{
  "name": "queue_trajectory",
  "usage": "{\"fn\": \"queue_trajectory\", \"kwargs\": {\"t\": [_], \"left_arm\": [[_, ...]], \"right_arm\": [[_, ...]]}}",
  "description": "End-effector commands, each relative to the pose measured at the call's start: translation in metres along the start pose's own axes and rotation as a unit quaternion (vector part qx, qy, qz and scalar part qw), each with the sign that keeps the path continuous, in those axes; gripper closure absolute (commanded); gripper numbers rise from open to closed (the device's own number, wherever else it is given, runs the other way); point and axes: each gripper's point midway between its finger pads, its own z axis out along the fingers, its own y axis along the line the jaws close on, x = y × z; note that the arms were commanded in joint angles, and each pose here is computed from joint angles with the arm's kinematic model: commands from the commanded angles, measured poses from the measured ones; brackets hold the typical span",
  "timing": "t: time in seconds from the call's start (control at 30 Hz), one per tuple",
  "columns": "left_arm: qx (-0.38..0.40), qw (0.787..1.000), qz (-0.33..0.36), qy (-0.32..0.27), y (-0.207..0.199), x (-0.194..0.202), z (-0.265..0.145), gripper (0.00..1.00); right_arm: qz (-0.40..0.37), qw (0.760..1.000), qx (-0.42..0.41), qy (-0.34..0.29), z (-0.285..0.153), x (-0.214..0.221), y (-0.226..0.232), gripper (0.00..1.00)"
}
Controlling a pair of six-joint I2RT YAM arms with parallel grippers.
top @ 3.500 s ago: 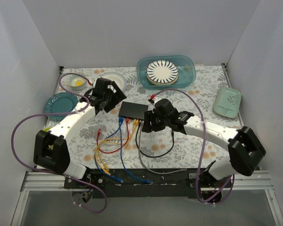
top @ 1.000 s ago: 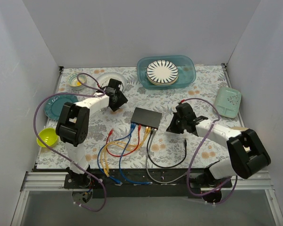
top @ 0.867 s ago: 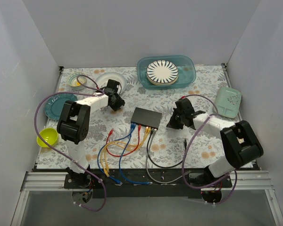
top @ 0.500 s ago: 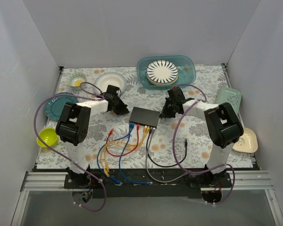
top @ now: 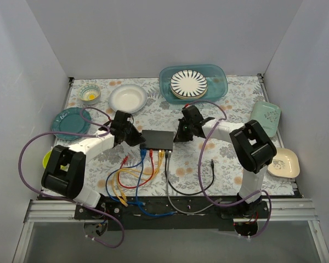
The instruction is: Pull the plug from the switch port
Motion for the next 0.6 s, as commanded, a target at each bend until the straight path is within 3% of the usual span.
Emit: {"fn": "queue_trajectory", "kwargs": {"t": [0.0, 0.07, 0.1, 0.17, 0.2, 0.27, 0.3, 0.37, 0.4, 0.47, 0.57], "left_arm": [[-0.007, 0.999, -0.003, -0.032, -0.006, -0.012, -0.019, 1.0], [-0.013, 0.996, 0.0, -0.087, -0.013, -0.036, -0.032, 0.99], [-0.017, 0.995, 0.005, -0.1, -0.014, -0.041, -0.037, 0.91], [-0.011, 0.991, 0.015, -0.135, -0.027, -0.059, -0.048, 0.79], [-0.009, 0.99, 0.032, -0.139, -0.031, -0.062, -0.047, 0.67], [0.014, 0.99, 0.052, -0.129, -0.044, -0.063, -0.044, 0.5], [0.034, 0.989, 0.056, -0.132, -0.054, -0.066, -0.043, 0.37], [0.073, 0.991, 0.062, -0.092, -0.064, -0.051, -0.035, 0.32], [0.116, 0.986, 0.071, -0.092, -0.082, -0.053, -0.035, 0.32], [0.161, 0.982, 0.088, -0.035, -0.094, -0.033, -0.025, 0.39], [0.176, 0.98, 0.094, 0.006, -0.1, -0.023, -0.01, 0.51]], "right_arm": [[-0.012, 1.0, 0.007, 0.002, -0.007, 0.006, 0.006, 0.99], [-0.032, 0.996, 0.07, -0.039, -0.023, -0.009, -0.014, 0.98], [-0.043, 0.994, 0.076, -0.07, -0.04, -0.021, -0.011, 0.9], [-0.065, 0.988, 0.103, -0.098, -0.054, -0.024, -0.026, 0.67], [-0.077, 0.987, 0.09, -0.114, -0.066, -0.028, -0.02, 0.43], [-0.068, 0.989, 0.059, -0.119, -0.071, -0.023, -0.015, 0.22], [-0.053, 0.992, 0.041, -0.104, -0.072, -0.009, -0.019, 0.16], [-0.038, 0.994, -0.03, -0.098, -0.073, -0.001, 0.0, 0.15], [-0.028, 0.994, -0.054, -0.087, -0.072, 0.015, -0.001, 0.21], [-0.028, 0.988, -0.13, -0.08, -0.077, 0.022, 0.022, 0.3], [-0.017, 0.985, -0.164, -0.05, -0.072, 0.04, 0.032, 0.36]]}}
